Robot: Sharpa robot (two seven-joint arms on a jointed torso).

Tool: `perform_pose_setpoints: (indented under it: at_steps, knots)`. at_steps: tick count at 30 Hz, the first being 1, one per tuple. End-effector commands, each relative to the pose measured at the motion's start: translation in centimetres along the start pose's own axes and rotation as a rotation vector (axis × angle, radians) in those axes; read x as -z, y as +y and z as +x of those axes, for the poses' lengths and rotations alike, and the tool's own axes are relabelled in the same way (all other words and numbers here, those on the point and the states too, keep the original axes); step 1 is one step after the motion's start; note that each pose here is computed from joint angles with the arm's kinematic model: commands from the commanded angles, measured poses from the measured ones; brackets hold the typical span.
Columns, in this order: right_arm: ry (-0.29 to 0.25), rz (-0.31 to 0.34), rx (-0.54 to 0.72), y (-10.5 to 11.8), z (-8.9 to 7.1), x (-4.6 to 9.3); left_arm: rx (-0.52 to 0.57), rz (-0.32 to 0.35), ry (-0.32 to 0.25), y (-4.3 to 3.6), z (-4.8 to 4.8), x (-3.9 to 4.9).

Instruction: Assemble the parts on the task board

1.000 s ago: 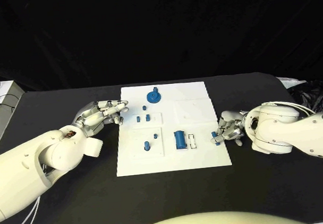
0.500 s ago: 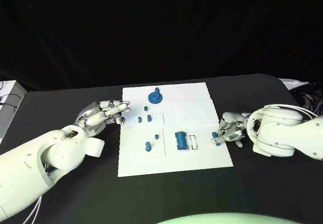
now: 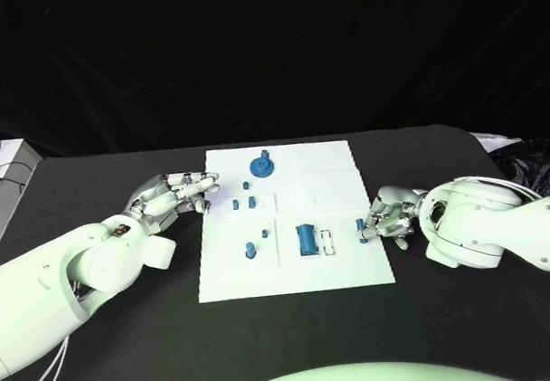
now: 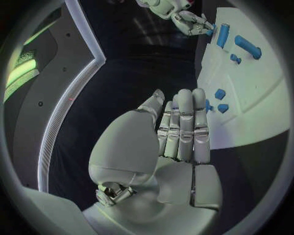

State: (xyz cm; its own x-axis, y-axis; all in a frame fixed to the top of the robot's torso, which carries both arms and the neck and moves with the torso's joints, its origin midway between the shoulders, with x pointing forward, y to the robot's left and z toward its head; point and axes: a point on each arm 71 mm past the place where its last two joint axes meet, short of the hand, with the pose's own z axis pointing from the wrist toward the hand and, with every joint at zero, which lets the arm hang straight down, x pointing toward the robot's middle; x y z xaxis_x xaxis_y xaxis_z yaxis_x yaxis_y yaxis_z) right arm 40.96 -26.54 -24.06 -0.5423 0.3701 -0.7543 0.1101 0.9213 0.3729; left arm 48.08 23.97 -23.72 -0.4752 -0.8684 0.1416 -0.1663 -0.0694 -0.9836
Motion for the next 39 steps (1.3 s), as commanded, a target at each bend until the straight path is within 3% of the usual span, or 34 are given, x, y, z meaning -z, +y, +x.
perform_pose_setpoints:
  at_steps: [1,21,39]
  knots:
    - [-0.002,0.015,-0.071,0.4,-0.2,0.4,0.009,0.011,0.007,-0.1,0.19,-0.05]
    - [0.122,-0.008,-0.103,3.2,2.0,-0.4,0.01,0.003,0.015,-0.07,0.23,0.03]
    - [0.129,-0.039,-0.098,4.7,2.7,-0.9,0.008,-0.004,0.014,-0.02,0.2,0.01]
